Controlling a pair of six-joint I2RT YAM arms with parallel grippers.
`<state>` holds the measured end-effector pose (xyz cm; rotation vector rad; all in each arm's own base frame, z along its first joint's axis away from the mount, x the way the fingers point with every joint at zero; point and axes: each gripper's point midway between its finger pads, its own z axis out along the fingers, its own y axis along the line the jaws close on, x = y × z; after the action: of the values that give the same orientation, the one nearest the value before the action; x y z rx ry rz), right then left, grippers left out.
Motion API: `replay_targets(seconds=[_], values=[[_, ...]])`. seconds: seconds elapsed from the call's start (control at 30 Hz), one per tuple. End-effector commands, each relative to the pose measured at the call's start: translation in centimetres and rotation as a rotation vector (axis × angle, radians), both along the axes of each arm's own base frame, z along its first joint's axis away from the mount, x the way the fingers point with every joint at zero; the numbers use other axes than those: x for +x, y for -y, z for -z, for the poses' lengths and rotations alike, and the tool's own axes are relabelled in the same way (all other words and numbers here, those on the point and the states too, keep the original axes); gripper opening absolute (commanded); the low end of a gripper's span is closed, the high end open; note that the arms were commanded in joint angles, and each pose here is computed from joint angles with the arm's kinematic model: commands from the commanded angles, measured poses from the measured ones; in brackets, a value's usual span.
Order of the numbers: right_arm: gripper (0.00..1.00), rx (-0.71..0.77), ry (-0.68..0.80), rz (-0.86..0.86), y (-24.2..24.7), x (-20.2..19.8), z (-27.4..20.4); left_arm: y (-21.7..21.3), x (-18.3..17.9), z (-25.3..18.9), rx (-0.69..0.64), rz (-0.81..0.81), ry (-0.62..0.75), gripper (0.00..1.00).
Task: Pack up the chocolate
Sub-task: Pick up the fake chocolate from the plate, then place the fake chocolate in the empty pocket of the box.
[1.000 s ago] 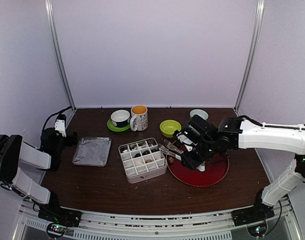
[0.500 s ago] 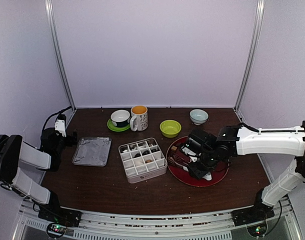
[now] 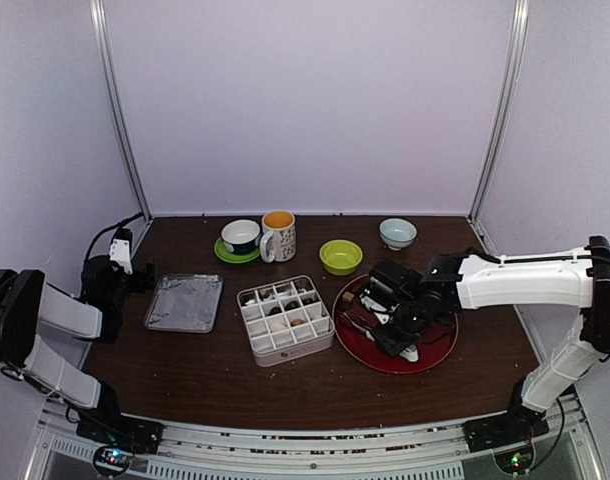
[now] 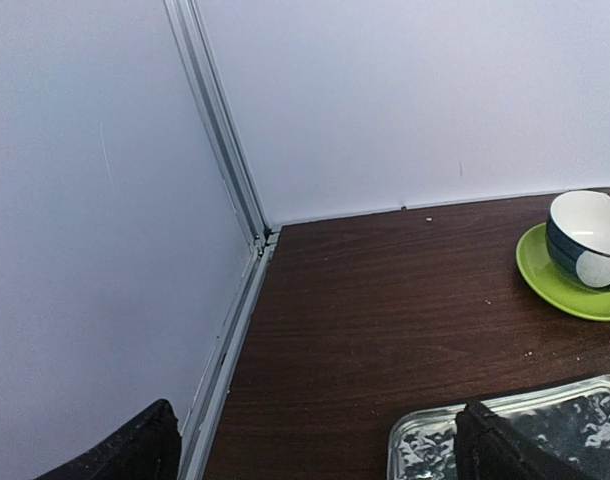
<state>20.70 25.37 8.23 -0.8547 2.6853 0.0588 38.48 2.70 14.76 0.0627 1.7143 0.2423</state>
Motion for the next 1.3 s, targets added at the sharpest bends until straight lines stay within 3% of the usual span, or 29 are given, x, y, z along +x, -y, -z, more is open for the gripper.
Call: replay_targets(seconds=[0.0, 0.33, 0.7, 1.27], values=[[0.25, 0.058, 0.087, 0.023, -1.2, 1.9, -2.2, -0.1, 0.6, -1.7, -0.008, 0.001, 0.057, 0.98], [0.22, 0.196, 0.196, -0.01, -2.1, 2.3, -7.2, -0.2, 0.6, -1.7, -0.008, 0.0, 0.057, 0.98], [0.22, 0.406, 0.165, -0.249, -10.2, -0.9, -10.4, -0.2, 0.6, -1.7, -0.008, 0.0, 0.058, 0.98], [0.24, 0.315, 0.095, -0.328, -15.5, -1.7, -6.4, -0.1, 0.6, -1.7, -0.008, 0.0, 0.057, 0.98]])
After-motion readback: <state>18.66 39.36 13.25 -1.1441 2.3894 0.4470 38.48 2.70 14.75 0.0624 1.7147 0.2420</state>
